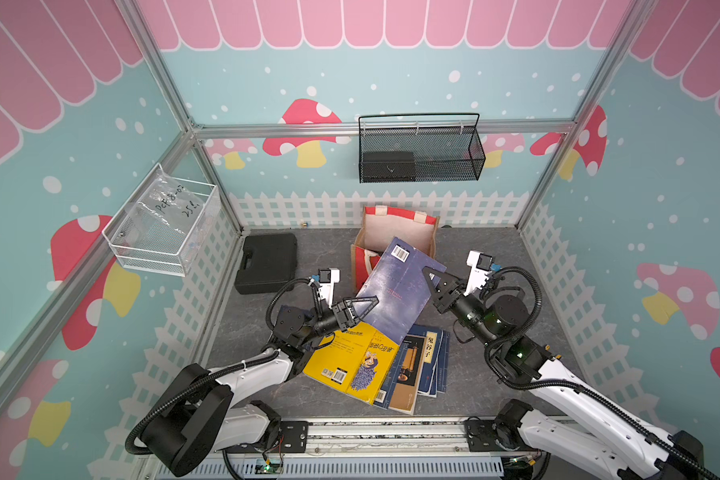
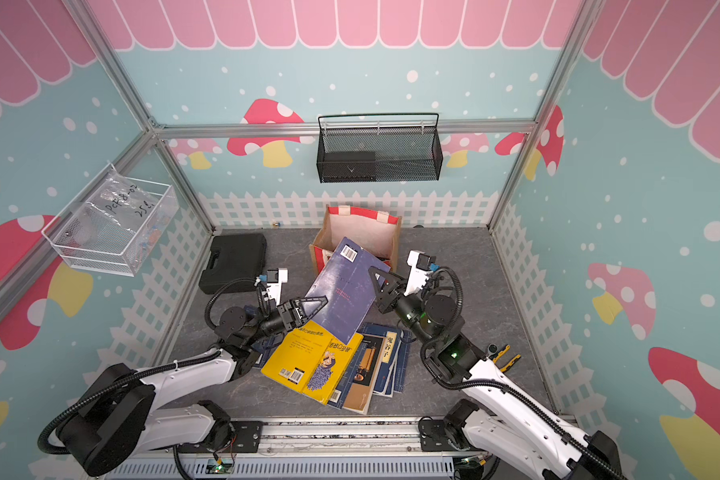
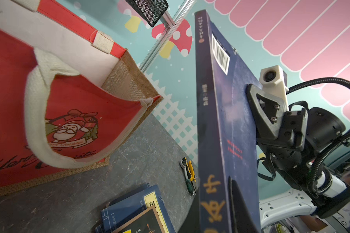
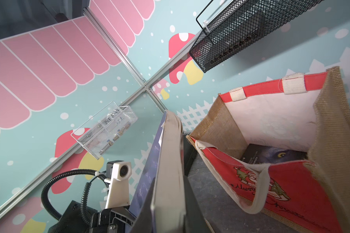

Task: Put the books into the canvas bag
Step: Pick up the book from the book.

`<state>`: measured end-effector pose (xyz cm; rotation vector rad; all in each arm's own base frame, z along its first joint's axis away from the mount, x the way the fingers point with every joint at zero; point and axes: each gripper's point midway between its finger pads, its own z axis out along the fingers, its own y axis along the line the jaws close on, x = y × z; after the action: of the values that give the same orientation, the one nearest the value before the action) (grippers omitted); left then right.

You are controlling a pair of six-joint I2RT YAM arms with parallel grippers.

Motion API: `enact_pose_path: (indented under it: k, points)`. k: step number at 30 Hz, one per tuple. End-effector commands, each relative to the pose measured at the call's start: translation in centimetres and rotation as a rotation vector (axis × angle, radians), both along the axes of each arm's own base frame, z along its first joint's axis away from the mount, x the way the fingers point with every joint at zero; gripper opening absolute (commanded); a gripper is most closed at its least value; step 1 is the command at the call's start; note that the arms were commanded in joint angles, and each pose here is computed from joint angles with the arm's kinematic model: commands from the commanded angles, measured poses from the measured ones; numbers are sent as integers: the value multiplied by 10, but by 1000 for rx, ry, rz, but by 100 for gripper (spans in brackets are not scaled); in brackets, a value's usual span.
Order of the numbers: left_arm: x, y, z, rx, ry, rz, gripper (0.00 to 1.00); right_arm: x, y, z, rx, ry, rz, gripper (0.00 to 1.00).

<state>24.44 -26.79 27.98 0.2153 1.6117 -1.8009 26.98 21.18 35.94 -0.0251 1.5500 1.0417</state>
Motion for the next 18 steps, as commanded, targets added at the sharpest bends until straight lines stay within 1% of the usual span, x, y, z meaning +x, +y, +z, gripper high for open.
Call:
enact_pose_path:
  k: [1,2,3,4,6,7,9,11,13,18]
  points:
    - [-5,2,28,28,-52,-63,0,-7,-1,22,-89,-66,71,21]
    - [-6,3,27,73,-45,-78,0,-7,-3,22,-125,-68,96,34]
    - [-7,3,24,125,-29,-95,0,-7,-6,23,-155,-73,118,52]
    - [-10,5,21,190,-32,-107,0,-5,-12,23,-197,-68,127,67]
    - [-18,10,15,322,-40,-108,0,-4,-24,26,-284,-77,126,86]
    - [-24,14,16,378,-64,-110,0,-2,-30,26,-335,-74,122,92]
    - [-35,20,21,437,-98,-121,0,-5,-31,28,-406,-97,165,95]
    - [-46,23,27,462,-120,-152,0,-14,-23,29,-438,-137,264,96]
    - [-54,24,29,484,-136,-194,0,-28,-7,28,-443,-179,414,96]
    - [-71,23,36,485,-161,-297,0,-49,11,14,-421,-196,635,96]
